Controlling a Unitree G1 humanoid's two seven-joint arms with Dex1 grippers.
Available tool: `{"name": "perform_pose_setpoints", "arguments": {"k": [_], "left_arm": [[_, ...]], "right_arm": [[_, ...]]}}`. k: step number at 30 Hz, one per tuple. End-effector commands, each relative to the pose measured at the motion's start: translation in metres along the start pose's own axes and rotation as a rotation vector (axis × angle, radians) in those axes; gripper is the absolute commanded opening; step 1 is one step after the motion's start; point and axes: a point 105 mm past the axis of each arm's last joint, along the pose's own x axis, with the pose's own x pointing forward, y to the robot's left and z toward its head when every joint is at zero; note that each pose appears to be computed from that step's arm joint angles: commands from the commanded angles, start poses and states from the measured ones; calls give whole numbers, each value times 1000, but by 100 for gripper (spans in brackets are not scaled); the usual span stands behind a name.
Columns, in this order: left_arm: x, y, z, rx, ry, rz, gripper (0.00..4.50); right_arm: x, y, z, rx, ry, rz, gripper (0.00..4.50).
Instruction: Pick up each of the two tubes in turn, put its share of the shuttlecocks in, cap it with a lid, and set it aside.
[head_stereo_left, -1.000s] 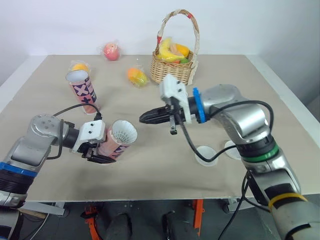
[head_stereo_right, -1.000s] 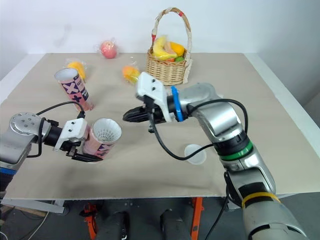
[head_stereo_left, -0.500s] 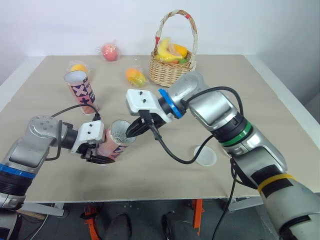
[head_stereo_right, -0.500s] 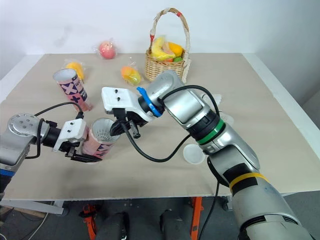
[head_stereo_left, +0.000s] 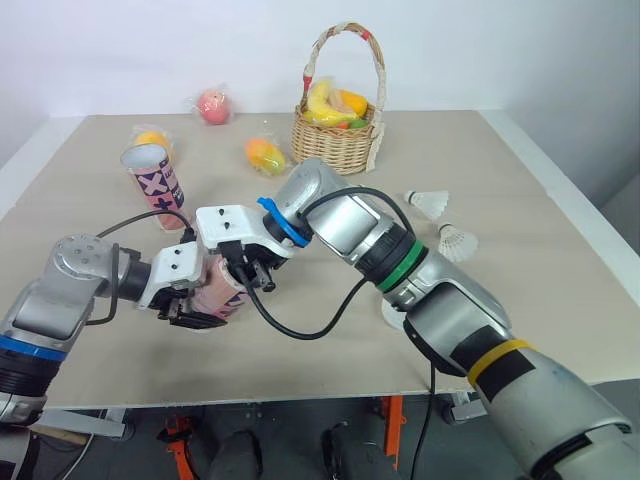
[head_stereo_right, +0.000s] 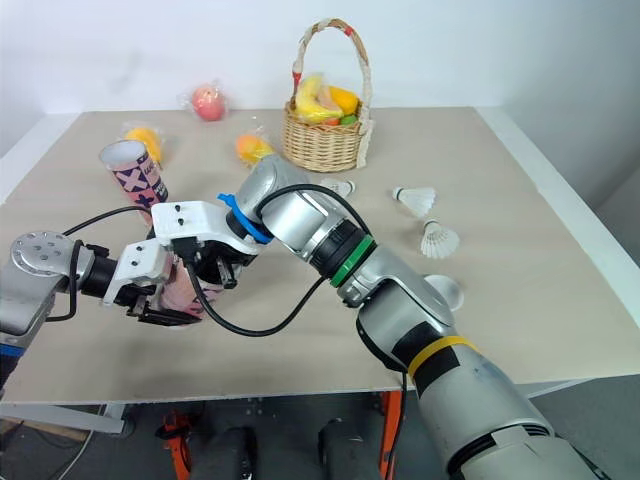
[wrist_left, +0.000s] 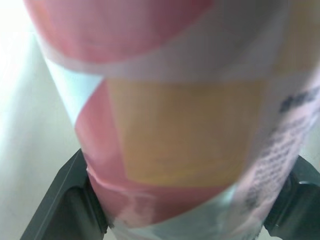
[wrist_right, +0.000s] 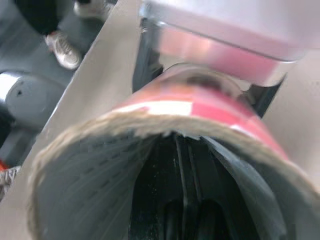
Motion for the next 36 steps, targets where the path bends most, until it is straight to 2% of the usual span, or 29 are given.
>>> {"name": "perform_pose_setpoints", "arguments": {"k": [1,9,16,18,22,25,26,27,31,36], "left_arm": [[-5,6,6,22,-15,48,334],[-2,7,8,30,-22,42,334],[1,8,10,41,-35,44,334],[2,9,12,50,-46,50,334],[3,13,44,96,-223,79,334],[5,12,64,98,-350,78,334],[8,11,70,93,-395,70,334],[11,9,74,81,-433,58,334],[32,-1,75,45,-494,12,334],[62,-9,75,30,-572,22,334]], "right_arm": [[18,13,4,7,-19,82,10],[-63,8,3,66,-118,58,10],[-136,23,-10,93,-183,-62,10],[-148,27,-15,89,-185,-97,10],[-178,32,-50,83,-180,-360,10],[-181,51,-85,202,-117,-372,10],[-181,61,-99,246,-82,-364,67],[-181,71,-113,283,-39,-361,105],[-180,95,-153,399,113,-324,281],[-184,106,-194,462,261,-311,281]]}}
